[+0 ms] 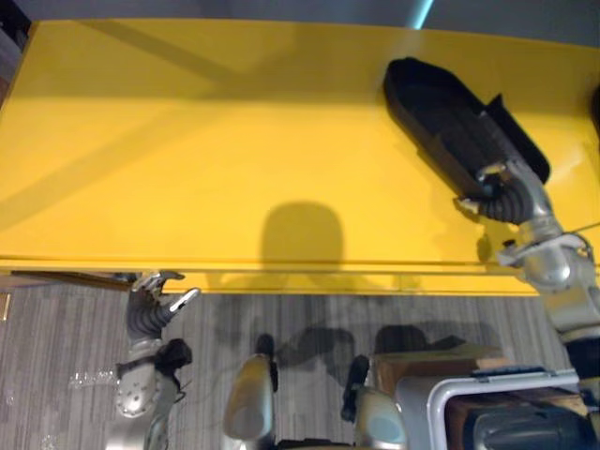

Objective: Walk over and take plastic housings, then place them on the shelf

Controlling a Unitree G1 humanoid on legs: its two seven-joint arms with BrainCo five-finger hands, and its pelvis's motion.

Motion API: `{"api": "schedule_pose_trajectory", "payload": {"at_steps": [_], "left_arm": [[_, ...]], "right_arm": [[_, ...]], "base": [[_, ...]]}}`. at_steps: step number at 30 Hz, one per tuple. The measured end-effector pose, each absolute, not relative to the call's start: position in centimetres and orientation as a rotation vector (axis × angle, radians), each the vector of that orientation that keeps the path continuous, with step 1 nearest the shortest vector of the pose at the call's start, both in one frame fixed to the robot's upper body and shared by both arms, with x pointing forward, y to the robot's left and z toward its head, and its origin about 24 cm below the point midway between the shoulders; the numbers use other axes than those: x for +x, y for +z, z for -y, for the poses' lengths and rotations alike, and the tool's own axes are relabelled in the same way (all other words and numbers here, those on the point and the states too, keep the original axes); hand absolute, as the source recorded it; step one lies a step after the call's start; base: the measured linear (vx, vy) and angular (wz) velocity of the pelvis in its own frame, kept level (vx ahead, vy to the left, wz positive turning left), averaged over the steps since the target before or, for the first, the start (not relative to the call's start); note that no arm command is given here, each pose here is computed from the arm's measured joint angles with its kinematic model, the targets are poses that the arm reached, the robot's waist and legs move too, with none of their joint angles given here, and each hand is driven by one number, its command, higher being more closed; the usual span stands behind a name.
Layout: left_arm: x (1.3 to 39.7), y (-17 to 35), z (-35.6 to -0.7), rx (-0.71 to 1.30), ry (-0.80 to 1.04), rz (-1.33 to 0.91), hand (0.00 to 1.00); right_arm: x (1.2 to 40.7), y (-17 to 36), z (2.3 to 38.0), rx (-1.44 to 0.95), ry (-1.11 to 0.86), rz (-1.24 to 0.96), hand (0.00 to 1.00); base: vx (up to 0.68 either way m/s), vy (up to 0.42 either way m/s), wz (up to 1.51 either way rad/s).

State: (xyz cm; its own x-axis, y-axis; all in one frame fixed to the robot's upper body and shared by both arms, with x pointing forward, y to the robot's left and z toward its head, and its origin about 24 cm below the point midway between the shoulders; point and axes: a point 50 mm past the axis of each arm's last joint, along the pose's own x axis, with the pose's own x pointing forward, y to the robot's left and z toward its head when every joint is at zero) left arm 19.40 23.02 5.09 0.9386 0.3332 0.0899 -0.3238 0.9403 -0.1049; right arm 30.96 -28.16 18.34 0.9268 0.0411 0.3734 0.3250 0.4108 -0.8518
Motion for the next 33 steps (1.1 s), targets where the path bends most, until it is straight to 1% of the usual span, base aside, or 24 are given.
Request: {"api": "schedule_pose_trajectory", "payload": {"at_steps": [4,5,7,8,9,13,16,19,27,33], "left_arm": [[19.5,5.1,-21.9,-0.12,0.315,0.112,0.0],[19.9,5.0,-20.7,-0.147,0.284,0.109,0.0],[19.9,5.0,-20.7,-0.148,0.284,0.108,0.0],[19.9,4.4,-20.0,-0.184,0.297,0.082,0.0],[19.9,4.3,-19.8,-0.186,0.291,0.075,0.0],[20.0,4.1,-19.1,-0.201,0.275,0.059,0.0],[20.1,3.7,-18.3,-0.237,0.278,0.039,0.0],[20.2,3.4,-17.4,-0.252,0.254,0.013,0.0],[19.9,2.9,-16.6,-0.271,0.245,-0.014,0.0],[19.9,2.8,-16.2,-0.284,0.245,-0.02,0.0]], "right_arm": [[31.8,18.9,27.1,-1.104,-0.193,0.386,1.0],[32.8,19.3,25.7,-1.093,-0.17,0.412,1.0],[33.0,19.3,25.4,-1.094,-0.164,0.412,1.0],[33.7,18.8,24.1,-1.032,-0.158,0.402,1.0],[34.0,19.0,23.7,-1.026,-0.16,0.396,1.0],[34.6,18.8,22.7,-0.997,-0.156,0.38,1.0],[35.5,18.6,21.3,-0.94,-0.221,0.304,1.0],[36.4,18.3,20.6,-0.905,-0.283,0.237,1.0],[36.2,17.2,18.5,-0.867,-0.305,0.242,1.0],[35.7,16.2,17.6,-0.919,-0.301,0.204,1.0]], "base": [[-0.04,-0.051,-0.11],[-0.1,-0.089,-0.06],[-0.06,-0.049,0.03],[-0.01,-0.027,0.03],[-0.01,-0.031,0.08],[-0.01,-0.013,0.02],[0.0,0.0,0.0],[-0.02,-0.012,0.01],[0.0,0.0,0.0],[0.0,0.0,0.0]]}}
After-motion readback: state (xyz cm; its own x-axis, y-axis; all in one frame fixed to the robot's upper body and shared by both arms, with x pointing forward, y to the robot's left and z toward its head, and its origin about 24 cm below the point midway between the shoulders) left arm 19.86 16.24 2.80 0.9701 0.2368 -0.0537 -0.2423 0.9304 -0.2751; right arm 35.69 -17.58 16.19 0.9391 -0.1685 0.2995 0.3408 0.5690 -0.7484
